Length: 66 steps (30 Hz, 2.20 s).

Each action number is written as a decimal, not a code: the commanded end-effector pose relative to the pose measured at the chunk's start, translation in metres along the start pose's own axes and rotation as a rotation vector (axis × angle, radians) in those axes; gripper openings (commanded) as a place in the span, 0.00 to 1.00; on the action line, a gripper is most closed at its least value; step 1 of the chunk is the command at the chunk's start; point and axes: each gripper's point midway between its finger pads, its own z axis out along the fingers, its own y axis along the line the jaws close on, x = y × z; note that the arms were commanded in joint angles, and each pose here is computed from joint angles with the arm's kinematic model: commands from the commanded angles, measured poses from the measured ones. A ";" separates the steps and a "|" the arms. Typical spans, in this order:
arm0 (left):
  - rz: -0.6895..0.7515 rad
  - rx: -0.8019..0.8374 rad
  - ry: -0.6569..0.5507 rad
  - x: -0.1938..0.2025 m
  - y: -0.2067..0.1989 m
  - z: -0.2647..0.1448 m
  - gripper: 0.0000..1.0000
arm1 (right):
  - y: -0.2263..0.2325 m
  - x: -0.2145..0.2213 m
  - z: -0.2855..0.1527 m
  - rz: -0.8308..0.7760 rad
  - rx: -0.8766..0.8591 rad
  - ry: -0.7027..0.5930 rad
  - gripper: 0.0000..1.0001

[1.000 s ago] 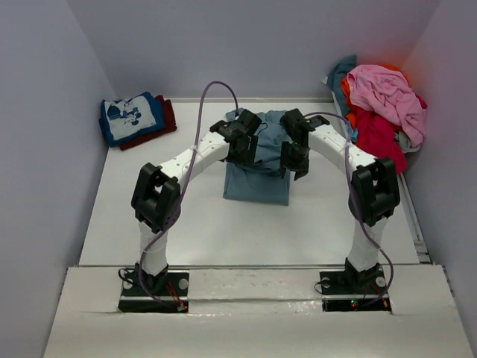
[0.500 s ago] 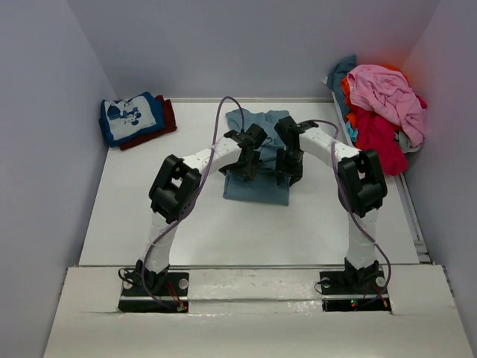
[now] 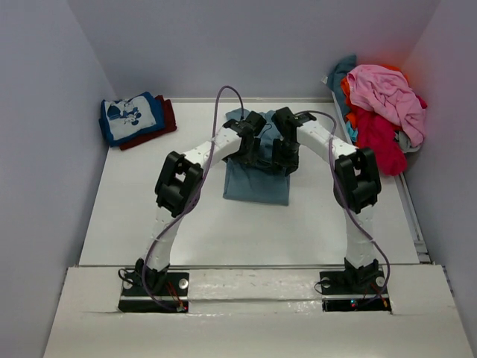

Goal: Fold and stack the t-shirts
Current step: Fold the folded rectangular tshirt in 1/3 of the way

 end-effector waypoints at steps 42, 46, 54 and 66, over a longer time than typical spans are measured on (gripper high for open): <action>-0.081 -0.034 -0.091 -0.039 0.034 -0.013 0.84 | -0.028 -0.075 -0.028 0.089 -0.017 -0.139 0.51; -0.098 -0.025 -0.143 -0.051 0.038 -0.035 0.84 | -0.032 -0.065 -0.039 0.092 -0.026 -0.155 0.50; -0.101 -0.014 -0.174 -0.064 0.038 -0.049 0.84 | -0.029 -0.070 -0.060 0.088 -0.047 -0.197 0.51; -0.081 -0.018 -0.127 -0.052 0.037 -0.037 0.84 | -0.003 -0.050 -0.027 0.042 -0.099 -0.088 0.47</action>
